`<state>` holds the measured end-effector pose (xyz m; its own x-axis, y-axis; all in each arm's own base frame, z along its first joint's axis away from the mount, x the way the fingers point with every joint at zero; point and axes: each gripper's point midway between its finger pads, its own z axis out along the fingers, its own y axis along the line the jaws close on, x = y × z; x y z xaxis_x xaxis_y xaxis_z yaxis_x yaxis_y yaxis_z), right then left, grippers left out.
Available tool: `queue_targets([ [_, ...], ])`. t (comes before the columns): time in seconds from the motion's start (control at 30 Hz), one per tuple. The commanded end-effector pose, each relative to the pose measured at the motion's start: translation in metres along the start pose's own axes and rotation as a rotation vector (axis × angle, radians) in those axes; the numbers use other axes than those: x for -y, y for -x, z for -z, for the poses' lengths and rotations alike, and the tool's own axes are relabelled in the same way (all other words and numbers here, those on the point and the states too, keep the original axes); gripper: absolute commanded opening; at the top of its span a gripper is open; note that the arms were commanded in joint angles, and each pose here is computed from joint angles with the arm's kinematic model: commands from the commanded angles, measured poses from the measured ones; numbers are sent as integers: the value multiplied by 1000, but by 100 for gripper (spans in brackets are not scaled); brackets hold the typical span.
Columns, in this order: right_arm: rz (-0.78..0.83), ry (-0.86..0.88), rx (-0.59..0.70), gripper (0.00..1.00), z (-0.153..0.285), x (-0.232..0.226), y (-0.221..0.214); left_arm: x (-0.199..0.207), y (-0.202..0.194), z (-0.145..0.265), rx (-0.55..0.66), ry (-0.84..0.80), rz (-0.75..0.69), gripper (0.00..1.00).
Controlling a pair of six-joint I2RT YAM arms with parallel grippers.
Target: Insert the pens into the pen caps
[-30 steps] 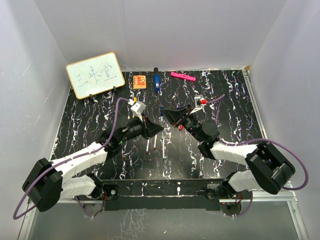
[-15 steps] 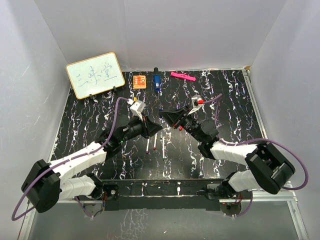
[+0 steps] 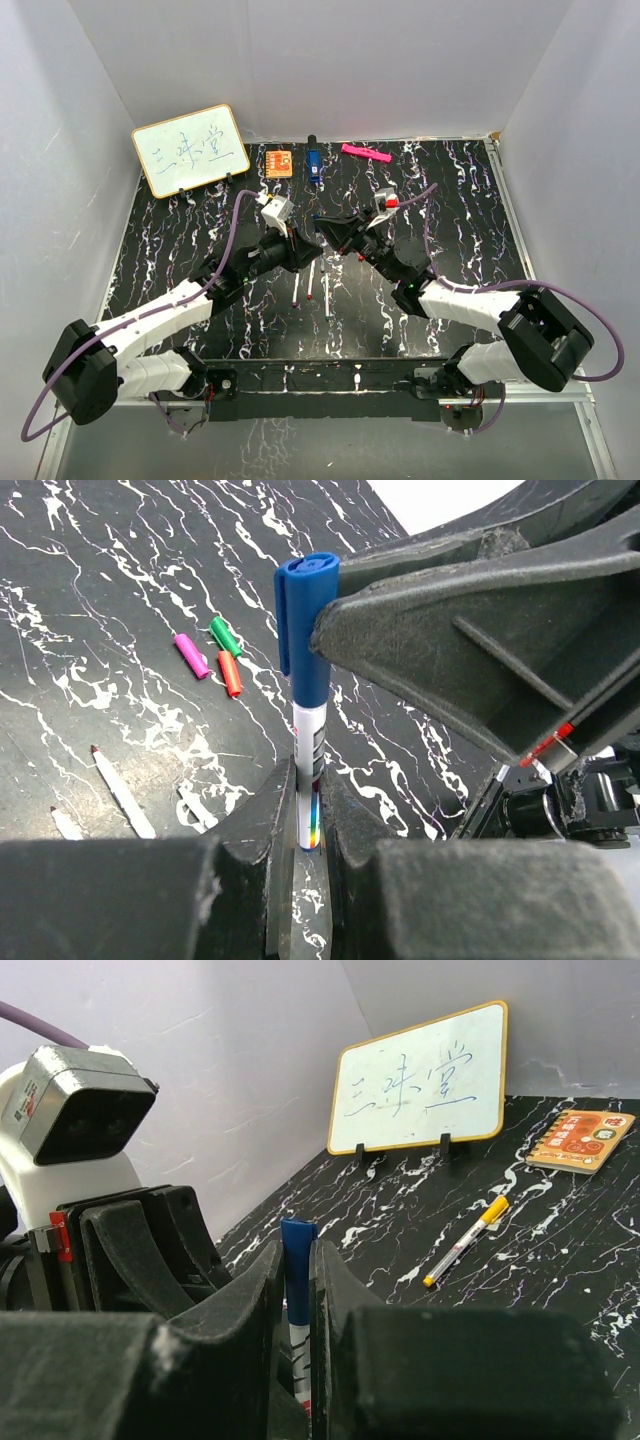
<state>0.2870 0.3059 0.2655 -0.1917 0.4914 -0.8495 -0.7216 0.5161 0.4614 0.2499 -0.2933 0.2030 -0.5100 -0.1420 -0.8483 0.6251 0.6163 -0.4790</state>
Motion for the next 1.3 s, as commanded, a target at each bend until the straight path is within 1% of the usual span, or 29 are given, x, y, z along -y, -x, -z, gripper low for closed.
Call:
queue_targets([
  [0.0, 45, -18, -194, 0, 8, -2, -52, 32, 97, 9, 303, -64, -78, 0],
  [0.2, 84, -100, -231, 0, 10, 12, -62, 31, 113, 19, 342, -23, -125, 0],
  [0.43, 134, -144, -293, 0, 12, 19, -78, 34, 129, 28, 392, -13, -148, 0],
  [0.8, 145, -166, -384, 0, 17, 22, -105, 33, 152, 33, 453, 14, -177, 0],
  [1.27, 128, -151, -523, 0, 34, 21, -145, 24, 170, 42, 515, 40, -162, 0],
])
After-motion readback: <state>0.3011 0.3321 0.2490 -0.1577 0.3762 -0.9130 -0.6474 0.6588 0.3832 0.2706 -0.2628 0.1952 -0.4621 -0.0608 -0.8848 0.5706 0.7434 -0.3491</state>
